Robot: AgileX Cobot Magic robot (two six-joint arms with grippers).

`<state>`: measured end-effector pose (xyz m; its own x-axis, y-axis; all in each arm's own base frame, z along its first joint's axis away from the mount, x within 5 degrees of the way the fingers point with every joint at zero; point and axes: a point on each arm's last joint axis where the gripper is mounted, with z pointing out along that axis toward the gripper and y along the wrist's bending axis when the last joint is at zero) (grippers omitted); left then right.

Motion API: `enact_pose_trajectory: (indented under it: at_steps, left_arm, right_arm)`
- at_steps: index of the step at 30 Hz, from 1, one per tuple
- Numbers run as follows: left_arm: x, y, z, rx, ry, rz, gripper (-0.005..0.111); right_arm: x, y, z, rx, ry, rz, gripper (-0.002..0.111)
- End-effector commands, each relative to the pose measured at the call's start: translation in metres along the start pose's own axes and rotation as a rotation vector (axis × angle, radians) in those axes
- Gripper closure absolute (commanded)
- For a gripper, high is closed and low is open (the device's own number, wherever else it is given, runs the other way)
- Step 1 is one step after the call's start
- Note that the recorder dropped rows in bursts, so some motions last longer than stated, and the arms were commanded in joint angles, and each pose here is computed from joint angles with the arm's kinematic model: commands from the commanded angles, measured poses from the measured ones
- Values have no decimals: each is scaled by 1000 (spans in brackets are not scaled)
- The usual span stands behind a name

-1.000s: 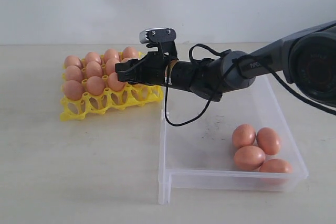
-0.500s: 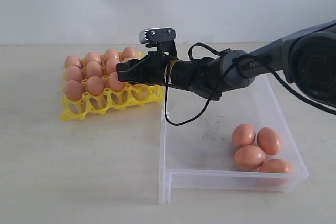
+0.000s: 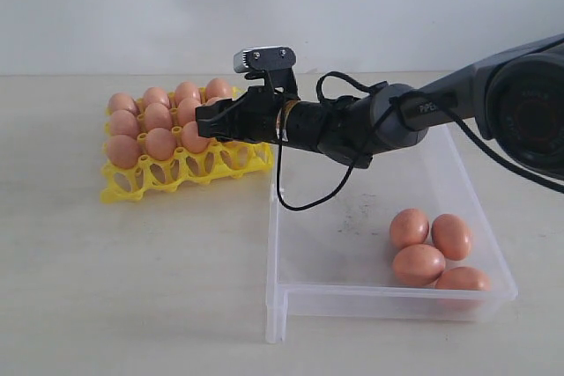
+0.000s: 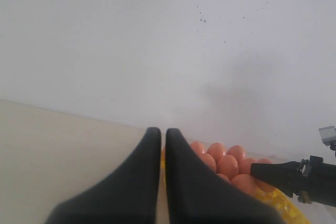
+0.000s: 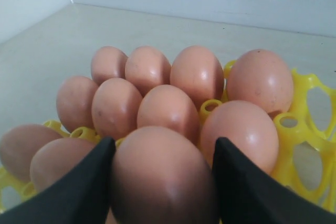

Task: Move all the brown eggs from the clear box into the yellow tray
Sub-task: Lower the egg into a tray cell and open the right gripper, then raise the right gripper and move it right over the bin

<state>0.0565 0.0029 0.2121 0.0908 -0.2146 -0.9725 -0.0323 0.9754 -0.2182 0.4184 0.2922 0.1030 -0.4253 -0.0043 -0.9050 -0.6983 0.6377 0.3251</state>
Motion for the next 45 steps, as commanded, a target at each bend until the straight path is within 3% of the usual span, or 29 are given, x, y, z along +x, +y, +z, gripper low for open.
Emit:
enact_pose_trajectory:
  at_steps: [1, 9, 16, 23, 26, 29, 30, 34, 37, 40, 42, 45]
  left_arm:
    - [-1, 0, 0, 5, -4, 5, 103]
    - [-1, 0, 0, 5, -4, 5, 103]
    - [-1, 0, 0, 5, -4, 5, 103]
    - [-1, 0, 0, 5, -4, 5, 103]
    - [-1, 0, 0, 5, -4, 5, 103]
    - [-1, 0, 0, 5, -4, 5, 103]
    - [-1, 0, 0, 5, -4, 5, 103]
    - [-1, 0, 0, 5, -4, 5, 103]
    - [-1, 0, 0, 5, -4, 5, 103]
    - [-1, 0, 0, 5, -4, 5, 103]
    - [-1, 0, 0, 5, -4, 5, 103]
    - [-1, 0, 0, 5, -4, 5, 103]
  right_arm:
    - [6, -4, 0, 30, 41, 0, 66]
    - [5, -4, 0, 27, 35, 4, 47]
    - [-1, -2, -2, 29, 25, 3, 48]
    - [-56, 14, -23, 84, -16, -15, 48]
    - [-85, 23, -41, 141, 4, -91, 66]
    - [-113, 30, -63, 229, 32, -163, 103]
    - [-120, 31, -72, 275, 41, -179, 108]
    - [-142, 30, -113, 501, 75, -287, 109]
    - [-146, 21, -147, 740, 204, -416, 109]
    - [-137, 12, -171, 895, 481, -554, 109]
    - [-126, 7, -182, 904, 700, -592, 109]
    - [-106, 2, -196, 768, 970, -506, 109]
